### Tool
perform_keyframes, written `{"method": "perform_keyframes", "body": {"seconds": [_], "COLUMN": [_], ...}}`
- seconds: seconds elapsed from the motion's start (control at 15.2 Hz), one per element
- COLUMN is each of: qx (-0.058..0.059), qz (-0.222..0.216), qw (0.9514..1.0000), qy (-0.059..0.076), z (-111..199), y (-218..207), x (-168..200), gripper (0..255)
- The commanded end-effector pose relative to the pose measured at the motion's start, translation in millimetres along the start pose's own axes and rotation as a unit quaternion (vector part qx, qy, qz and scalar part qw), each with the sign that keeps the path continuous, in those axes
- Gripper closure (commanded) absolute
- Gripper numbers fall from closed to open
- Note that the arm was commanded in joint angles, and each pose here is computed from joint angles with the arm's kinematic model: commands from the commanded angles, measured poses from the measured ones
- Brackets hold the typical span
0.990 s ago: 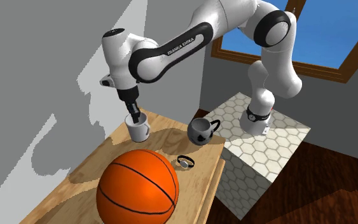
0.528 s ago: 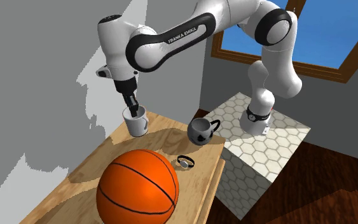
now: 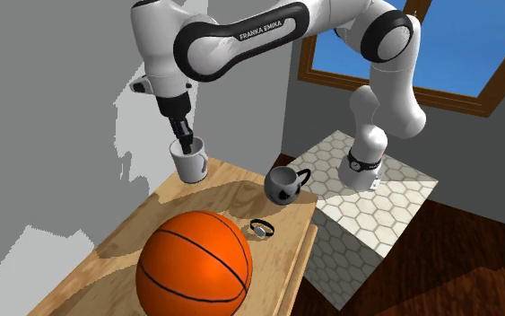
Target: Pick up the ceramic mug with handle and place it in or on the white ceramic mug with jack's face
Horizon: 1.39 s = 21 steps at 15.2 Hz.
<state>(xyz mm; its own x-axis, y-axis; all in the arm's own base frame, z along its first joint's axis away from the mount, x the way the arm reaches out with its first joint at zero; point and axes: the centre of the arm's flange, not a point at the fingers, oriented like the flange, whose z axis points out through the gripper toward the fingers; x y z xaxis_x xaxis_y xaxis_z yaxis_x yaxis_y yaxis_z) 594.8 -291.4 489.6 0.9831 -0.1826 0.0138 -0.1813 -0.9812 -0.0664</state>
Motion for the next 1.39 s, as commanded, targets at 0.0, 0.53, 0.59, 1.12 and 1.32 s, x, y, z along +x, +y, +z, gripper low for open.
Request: {"method": "perform_keyframes", "body": {"seconds": [0.0,0.53,0.59,1.12,1.32], "qx": [0.0,0.0,0.0,0.0,0.0], "qz": [0.0,0.0,0.0,0.0,0.0], "qw": [1.0,1.0,1.0,1.0,1.0], "qy": [0.0,0.0,0.0,0.0,0.0], "z": [-11.2,-32.7,-33.5,-39.9,-42.3], "y": [-0.5,-24.0,-29.5,-74.0,-90.6], "x": [0.7,-46.8,-58.8,-154.3,-190.2], "gripper": [255,255,255,255,255]}}
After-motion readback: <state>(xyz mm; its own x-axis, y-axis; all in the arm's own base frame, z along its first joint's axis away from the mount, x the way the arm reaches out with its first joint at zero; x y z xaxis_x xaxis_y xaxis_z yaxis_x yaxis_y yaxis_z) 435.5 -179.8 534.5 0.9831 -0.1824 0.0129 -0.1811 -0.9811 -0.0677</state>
